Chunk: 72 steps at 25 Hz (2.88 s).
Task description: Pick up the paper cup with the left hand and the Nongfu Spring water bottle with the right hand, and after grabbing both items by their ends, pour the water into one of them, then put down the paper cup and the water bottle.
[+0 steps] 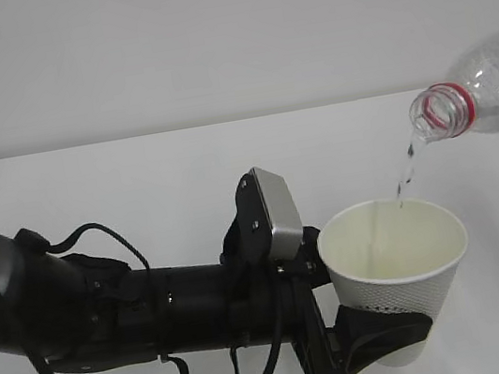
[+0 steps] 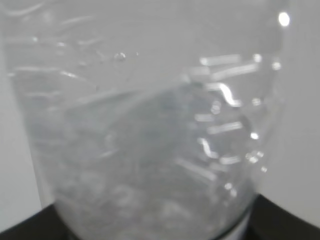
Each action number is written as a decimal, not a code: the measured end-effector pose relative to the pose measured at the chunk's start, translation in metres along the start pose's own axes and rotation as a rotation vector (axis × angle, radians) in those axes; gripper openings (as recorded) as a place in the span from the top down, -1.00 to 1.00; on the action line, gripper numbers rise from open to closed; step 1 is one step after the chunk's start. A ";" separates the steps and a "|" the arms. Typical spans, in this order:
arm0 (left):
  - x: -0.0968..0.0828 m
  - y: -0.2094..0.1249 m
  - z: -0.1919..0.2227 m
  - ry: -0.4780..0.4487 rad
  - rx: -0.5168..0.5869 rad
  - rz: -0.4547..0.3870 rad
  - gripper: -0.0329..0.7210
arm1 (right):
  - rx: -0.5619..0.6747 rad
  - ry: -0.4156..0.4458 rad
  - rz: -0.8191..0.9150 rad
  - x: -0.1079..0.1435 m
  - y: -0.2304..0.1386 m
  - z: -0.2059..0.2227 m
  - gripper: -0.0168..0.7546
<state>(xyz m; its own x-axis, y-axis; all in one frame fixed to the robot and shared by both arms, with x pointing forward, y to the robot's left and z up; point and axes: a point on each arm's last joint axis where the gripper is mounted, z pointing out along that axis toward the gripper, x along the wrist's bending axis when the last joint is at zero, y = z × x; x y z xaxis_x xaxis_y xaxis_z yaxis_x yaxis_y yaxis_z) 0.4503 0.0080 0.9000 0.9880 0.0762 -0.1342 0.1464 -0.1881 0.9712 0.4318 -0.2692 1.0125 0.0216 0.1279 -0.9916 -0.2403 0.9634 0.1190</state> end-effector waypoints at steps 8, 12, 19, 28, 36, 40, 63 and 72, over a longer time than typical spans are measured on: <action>0.000 0.000 0.000 0.000 0.000 0.000 -0.54 | 0.000 0.000 0.000 0.000 0.000 0.000 -0.07; 0.000 0.000 0.000 0.000 0.000 0.000 -0.54 | 0.000 0.000 0.000 0.000 0.000 0.000 -0.07; 0.000 0.000 0.000 0.000 0.000 0.000 -0.54 | 0.000 0.000 0.000 0.000 0.000 0.000 -0.06; 0.000 0.000 0.000 0.000 0.000 0.000 -0.54 | 0.000 0.000 0.000 0.000 0.000 0.000 -0.05; 0.000 0.000 0.000 0.000 0.000 0.000 -0.54 | 0.006 -0.002 0.005 0.000 -0.001 0.000 -0.05; 0.000 0.000 0.000 0.000 0.000 0.000 -0.54 | 0.006 -0.004 0.006 0.000 -0.001 0.000 -0.05; 0.000 0.000 0.000 0.000 0.000 0.000 -0.54 | 0.006 -0.009 -0.012 -0.001 -0.001 0.000 -0.05; 0.000 0.000 0.000 0.000 0.000 0.000 -0.54 | 0.005 -0.012 -0.014 -0.001 0.000 0.000 -0.05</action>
<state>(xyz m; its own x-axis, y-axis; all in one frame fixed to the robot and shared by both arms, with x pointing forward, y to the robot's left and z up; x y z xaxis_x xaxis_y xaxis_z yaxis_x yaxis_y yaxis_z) 0.4503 0.0080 0.9000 0.9880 0.0762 -0.1342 0.1464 -0.1881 0.9712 0.4319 -0.2698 1.0135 0.0362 0.1173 -0.9924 -0.2351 0.9662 0.1057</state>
